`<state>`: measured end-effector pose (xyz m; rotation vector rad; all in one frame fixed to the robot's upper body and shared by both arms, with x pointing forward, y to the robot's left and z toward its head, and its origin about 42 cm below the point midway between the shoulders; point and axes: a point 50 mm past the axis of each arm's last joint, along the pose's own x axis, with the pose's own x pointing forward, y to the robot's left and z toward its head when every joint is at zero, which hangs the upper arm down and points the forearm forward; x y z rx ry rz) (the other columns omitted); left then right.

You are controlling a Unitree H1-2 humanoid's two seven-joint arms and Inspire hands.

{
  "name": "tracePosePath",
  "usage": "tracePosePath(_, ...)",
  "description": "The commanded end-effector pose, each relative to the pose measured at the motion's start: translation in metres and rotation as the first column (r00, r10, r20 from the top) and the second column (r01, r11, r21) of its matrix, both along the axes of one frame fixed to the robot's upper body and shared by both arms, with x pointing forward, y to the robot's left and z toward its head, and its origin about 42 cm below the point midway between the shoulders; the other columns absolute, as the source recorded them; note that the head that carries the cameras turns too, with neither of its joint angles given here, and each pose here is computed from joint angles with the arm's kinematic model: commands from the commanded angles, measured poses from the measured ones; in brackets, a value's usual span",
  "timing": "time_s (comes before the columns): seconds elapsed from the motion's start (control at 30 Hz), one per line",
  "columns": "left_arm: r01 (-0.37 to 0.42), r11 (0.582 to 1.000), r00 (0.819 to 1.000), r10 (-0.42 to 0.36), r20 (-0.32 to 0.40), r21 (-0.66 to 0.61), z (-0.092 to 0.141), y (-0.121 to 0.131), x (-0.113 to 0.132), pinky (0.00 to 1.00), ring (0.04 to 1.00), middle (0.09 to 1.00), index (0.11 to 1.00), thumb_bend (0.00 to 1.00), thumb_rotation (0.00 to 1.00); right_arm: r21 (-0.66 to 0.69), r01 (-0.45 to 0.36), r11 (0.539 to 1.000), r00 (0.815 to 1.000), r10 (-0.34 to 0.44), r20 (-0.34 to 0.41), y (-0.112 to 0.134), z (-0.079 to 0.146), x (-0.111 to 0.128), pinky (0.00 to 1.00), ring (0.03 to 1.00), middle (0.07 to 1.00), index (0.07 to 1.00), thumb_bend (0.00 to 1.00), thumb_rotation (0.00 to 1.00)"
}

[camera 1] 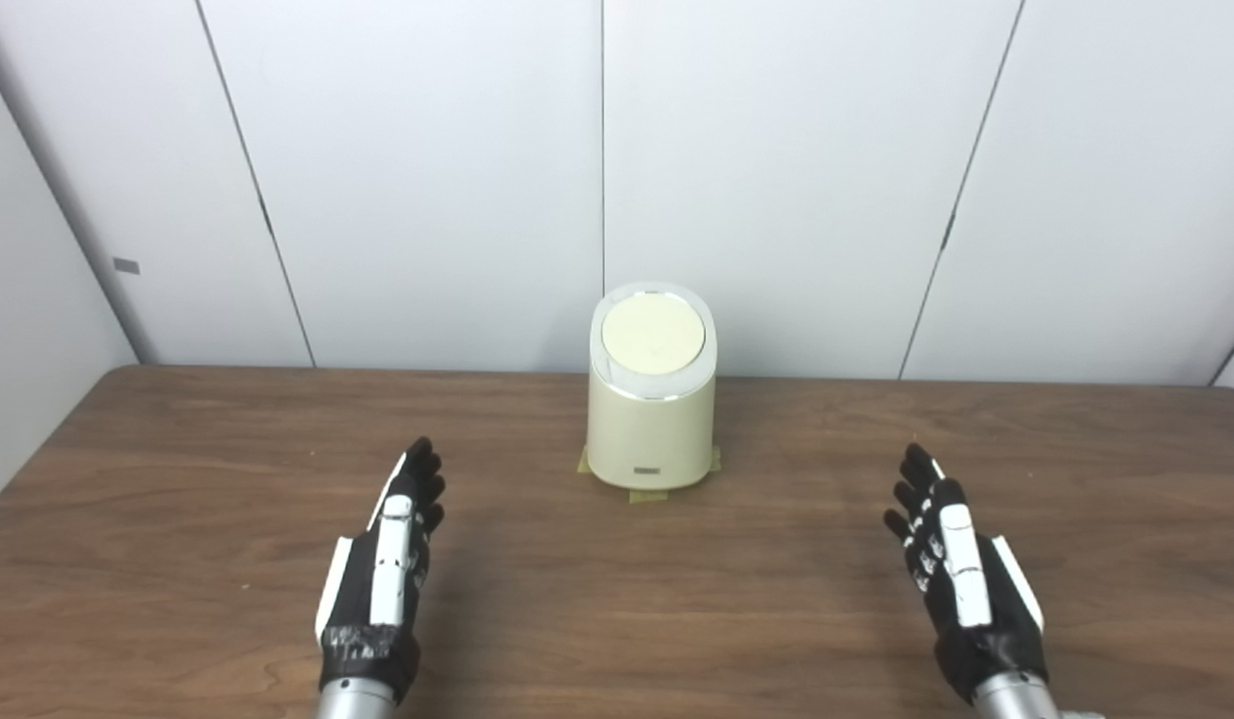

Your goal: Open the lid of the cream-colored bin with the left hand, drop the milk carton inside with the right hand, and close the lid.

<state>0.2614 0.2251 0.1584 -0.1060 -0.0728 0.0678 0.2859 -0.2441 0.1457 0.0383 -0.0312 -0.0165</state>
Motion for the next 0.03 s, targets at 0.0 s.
tracePosePath(0.0,0.010,1.000,0.998,-0.010,0.057,-0.003,0.0085,0.0032,0.0010,1.00,0.992,0.984,0.981,0.42,1.00,0.016,-0.025,1.000,0.997,0.023,0.070,0.0034,0.0185,0.0057,1.00,1.000,1.000,0.990,0.61,1.00)
